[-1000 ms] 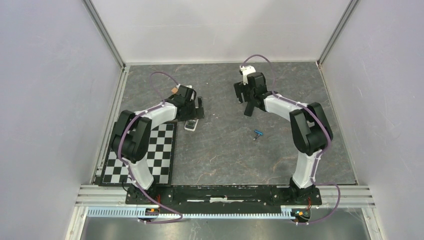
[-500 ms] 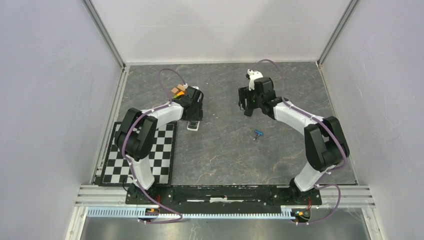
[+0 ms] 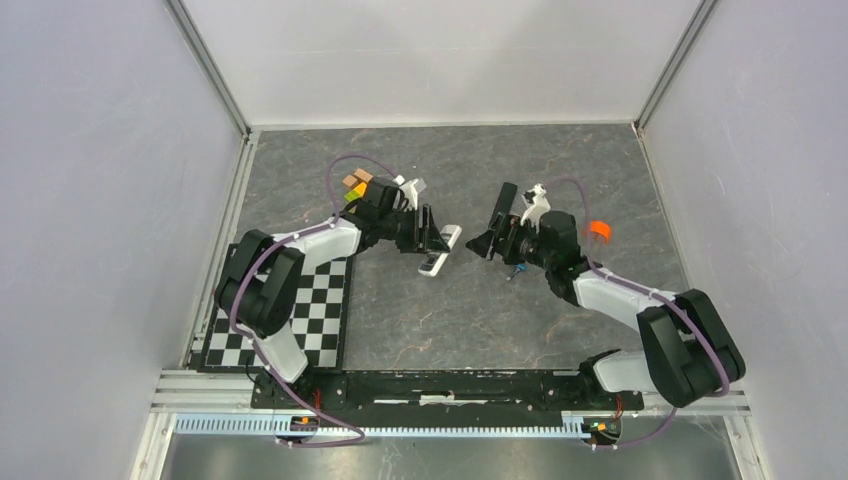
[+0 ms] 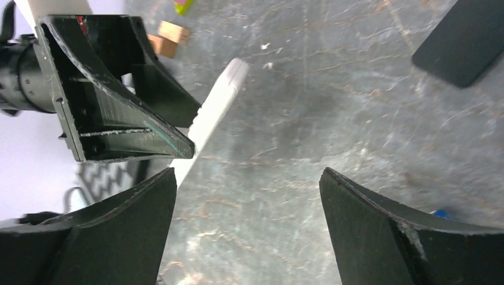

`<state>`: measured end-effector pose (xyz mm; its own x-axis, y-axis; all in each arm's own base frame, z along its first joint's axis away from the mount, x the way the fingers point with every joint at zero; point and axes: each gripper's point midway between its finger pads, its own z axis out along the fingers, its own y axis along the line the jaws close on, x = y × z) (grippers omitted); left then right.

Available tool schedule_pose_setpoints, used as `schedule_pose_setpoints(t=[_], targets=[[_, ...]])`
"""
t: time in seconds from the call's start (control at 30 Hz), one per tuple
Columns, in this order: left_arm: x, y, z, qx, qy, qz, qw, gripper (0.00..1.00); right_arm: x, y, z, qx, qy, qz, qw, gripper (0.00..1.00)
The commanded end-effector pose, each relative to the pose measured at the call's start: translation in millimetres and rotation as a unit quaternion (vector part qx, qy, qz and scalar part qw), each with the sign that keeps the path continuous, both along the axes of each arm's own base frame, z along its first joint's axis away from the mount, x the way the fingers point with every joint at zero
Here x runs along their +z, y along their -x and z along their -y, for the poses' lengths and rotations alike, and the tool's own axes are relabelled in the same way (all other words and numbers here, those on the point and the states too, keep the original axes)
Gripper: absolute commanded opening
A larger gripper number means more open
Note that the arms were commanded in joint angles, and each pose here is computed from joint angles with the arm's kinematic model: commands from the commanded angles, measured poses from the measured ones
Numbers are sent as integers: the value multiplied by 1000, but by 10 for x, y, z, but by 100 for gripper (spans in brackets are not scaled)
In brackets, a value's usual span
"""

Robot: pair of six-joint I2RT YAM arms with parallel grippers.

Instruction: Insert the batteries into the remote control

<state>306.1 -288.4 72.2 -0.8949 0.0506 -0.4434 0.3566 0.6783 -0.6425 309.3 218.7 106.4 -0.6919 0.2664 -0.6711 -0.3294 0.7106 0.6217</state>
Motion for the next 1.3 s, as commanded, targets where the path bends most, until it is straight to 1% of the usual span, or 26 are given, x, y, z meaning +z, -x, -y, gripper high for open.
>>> schedule_pose_setpoints(t=[0.0, 0.1, 0.2, 0.23, 0.37, 0.47, 0.57, 0.73, 0.9, 1.07, 1.17, 1.27], targets=[[811, 132, 398, -43, 189, -12, 981, 37, 739, 22, -169, -8, -162, 58, 985, 96], [974, 167, 455, -37, 238, -36, 970, 36, 913, 54, -188, -13, -205, 65, 976, 93], [1168, 210, 502, -40, 295, -53, 953, 36, 1095, 78, -254, -1, -237, 77, 969, 92], [1205, 231, 509, -39, 310, -66, 948, 36, 1115, 76, -283, 3, -240, 74, 968, 92], [1476, 260, 524, -43, 379, -75, 922, 35, 1100, 35, -314, -14, -247, 50, 968, 92], [1571, 280, 516, -42, 411, -87, 906, 33, 1080, -13, -284, -34, -246, 42, 968, 94], [1618, 302, 530, -46, 428, -94, 898, 32, 1122, -56, -305, -35, -253, 42, 966, 95], [1597, 317, 553, -44, 429, -99, 897, 31, 1281, -72, -344, -30, -296, 40, 954, 95], [1556, 317, 547, -38, 427, -100, 898, 30, 1325, -82, -338, -42, -331, 20, 942, 97], [1512, 317, 541, -33, 424, -102, 899, 29, 1394, -95, -368, -35, -364, 12, 931, 97], [1519, 320, 538, -33, 423, -99, 900, 29, 1400, -125, -404, -30, -365, 5, 930, 94], [1517, 323, 538, -33, 415, -91, 904, 31, 1381, -140, -429, -27, -361, -4, 932, 82]])
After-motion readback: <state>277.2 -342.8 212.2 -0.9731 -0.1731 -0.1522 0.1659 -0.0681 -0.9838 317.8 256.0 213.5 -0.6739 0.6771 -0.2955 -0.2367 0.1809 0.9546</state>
